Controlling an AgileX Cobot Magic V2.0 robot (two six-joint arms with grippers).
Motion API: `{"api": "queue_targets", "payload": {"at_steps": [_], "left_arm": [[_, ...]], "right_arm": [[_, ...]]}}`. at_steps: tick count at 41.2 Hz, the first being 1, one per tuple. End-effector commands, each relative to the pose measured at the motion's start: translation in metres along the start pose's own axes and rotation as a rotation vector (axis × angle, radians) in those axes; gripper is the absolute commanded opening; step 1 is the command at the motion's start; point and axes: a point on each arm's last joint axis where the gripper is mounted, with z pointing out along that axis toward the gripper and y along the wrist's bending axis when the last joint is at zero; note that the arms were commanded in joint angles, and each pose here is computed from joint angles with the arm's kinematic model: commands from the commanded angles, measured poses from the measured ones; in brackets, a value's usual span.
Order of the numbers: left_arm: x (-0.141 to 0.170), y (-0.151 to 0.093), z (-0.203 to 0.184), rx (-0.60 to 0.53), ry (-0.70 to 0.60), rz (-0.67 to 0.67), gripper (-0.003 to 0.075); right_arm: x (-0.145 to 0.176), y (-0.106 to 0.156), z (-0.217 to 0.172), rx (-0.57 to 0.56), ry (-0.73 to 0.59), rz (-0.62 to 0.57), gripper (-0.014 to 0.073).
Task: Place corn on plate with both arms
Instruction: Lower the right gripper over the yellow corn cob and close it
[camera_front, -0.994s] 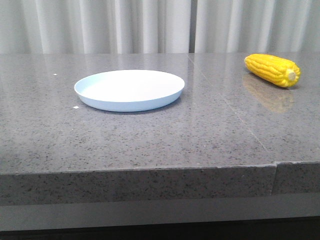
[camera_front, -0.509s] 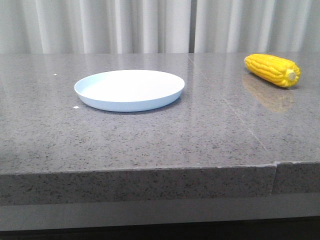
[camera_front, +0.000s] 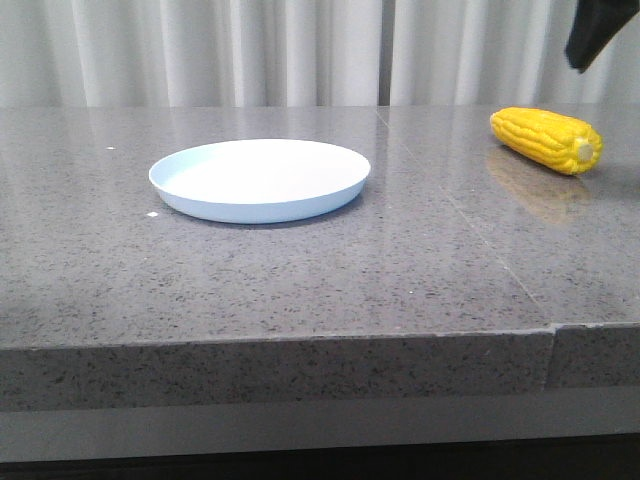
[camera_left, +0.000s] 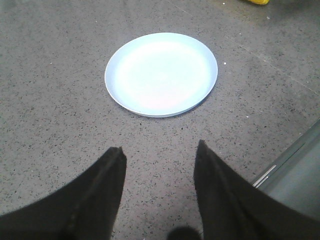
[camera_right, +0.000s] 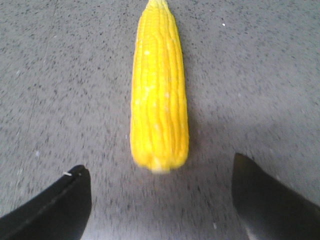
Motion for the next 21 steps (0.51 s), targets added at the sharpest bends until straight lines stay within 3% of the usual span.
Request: {"api": "queue_targets", "payload": {"at_steps": [1, 21], "left_arm": [[-0.013, 0.000, -0.006, -0.004, -0.099, -0.008, 0.0312], [-0.013, 0.000, -0.006, -0.004, -0.099, -0.008, 0.0312]], "right_arm": [[-0.028, -0.001, -0.003, 0.003, -0.116, -0.012, 0.0604], [-0.041, -0.001, 0.078, 0.037, -0.056, -0.066, 0.0603]]}}
